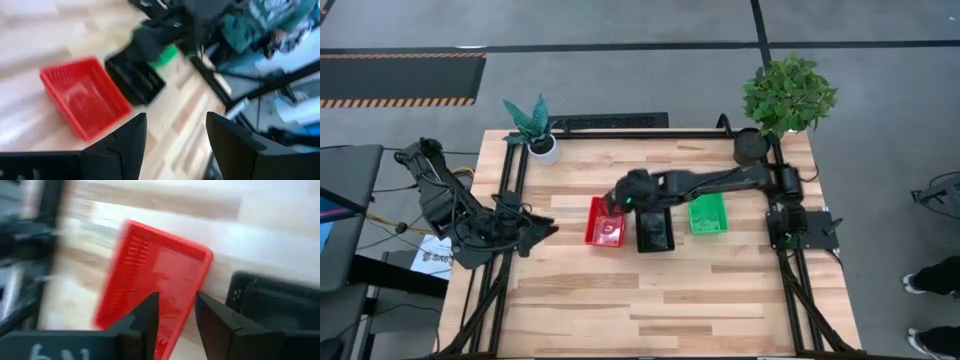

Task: Stack baskets by color
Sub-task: Return to Home Position

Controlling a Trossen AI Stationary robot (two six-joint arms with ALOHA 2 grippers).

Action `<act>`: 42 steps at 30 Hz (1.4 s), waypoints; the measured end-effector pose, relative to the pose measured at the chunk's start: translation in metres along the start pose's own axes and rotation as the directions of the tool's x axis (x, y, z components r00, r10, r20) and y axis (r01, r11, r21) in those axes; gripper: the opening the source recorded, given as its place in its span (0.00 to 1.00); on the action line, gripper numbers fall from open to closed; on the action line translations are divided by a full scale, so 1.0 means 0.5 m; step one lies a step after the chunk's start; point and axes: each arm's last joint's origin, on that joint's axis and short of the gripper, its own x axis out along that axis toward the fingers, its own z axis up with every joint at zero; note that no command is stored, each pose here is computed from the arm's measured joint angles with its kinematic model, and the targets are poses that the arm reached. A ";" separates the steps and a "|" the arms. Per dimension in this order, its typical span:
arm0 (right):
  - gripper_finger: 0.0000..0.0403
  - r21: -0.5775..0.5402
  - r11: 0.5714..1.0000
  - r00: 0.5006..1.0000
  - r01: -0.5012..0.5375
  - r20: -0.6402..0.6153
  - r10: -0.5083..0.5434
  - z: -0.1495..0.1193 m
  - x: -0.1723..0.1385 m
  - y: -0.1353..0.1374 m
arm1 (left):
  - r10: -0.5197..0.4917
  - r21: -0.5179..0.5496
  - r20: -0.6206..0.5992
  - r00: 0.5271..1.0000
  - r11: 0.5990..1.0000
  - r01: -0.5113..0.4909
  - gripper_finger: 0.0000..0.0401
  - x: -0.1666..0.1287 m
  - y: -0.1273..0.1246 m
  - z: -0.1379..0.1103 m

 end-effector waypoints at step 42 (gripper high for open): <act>0.42 -0.765 0.200 0.218 -0.612 0.080 0.973 -0.069 -0.495 -0.607 | -0.629 0.556 0.270 0.729 0.720 0.415 0.48 -0.047 0.116 0.090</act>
